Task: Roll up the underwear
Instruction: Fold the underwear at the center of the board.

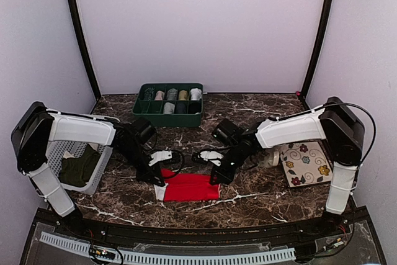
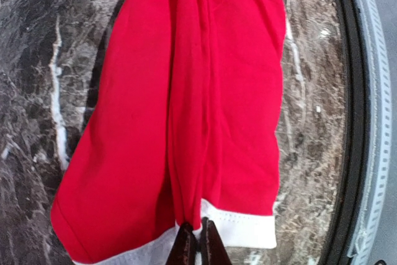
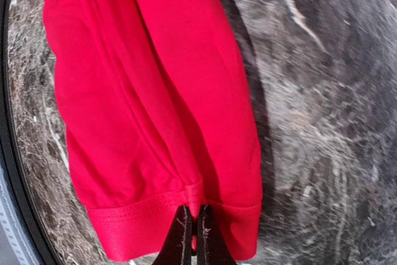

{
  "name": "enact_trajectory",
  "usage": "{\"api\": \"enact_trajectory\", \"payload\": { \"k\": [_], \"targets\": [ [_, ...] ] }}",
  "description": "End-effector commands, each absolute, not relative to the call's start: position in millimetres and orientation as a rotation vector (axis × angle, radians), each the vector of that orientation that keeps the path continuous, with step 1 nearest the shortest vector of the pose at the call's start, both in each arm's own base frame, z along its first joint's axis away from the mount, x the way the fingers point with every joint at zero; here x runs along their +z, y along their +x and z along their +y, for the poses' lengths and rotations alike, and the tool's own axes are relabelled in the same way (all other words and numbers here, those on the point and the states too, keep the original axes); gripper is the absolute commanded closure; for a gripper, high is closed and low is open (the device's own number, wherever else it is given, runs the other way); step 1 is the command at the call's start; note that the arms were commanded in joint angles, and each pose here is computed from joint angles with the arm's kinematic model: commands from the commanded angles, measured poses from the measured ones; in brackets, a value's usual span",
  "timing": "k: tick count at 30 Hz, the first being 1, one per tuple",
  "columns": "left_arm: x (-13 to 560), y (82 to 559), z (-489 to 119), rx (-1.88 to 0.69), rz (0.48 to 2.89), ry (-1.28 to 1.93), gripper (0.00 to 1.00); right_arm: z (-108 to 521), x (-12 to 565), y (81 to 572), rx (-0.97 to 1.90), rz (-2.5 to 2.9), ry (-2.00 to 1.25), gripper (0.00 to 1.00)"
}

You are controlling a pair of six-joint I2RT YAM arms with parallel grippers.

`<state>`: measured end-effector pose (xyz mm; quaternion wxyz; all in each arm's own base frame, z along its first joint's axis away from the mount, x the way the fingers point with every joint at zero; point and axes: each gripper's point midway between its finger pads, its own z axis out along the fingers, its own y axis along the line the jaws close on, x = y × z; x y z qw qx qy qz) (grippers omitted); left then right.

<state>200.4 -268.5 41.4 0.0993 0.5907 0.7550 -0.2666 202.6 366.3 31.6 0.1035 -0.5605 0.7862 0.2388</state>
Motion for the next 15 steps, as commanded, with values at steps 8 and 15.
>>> {"api": "enact_trajectory", "payload": {
  "k": [8,15],
  "targets": [
    [78.5,180.8,-271.6,-0.927,2.307,1.666,1.00,348.3,42.7,175.1,0.675,2.299,-1.663,1.00],
    [71.3,213.8,-278.5,-0.867,2.340,1.665,1.00,340.2,30.8,181.4,0.634,2.333,-1.641,1.00]
  ]
}}
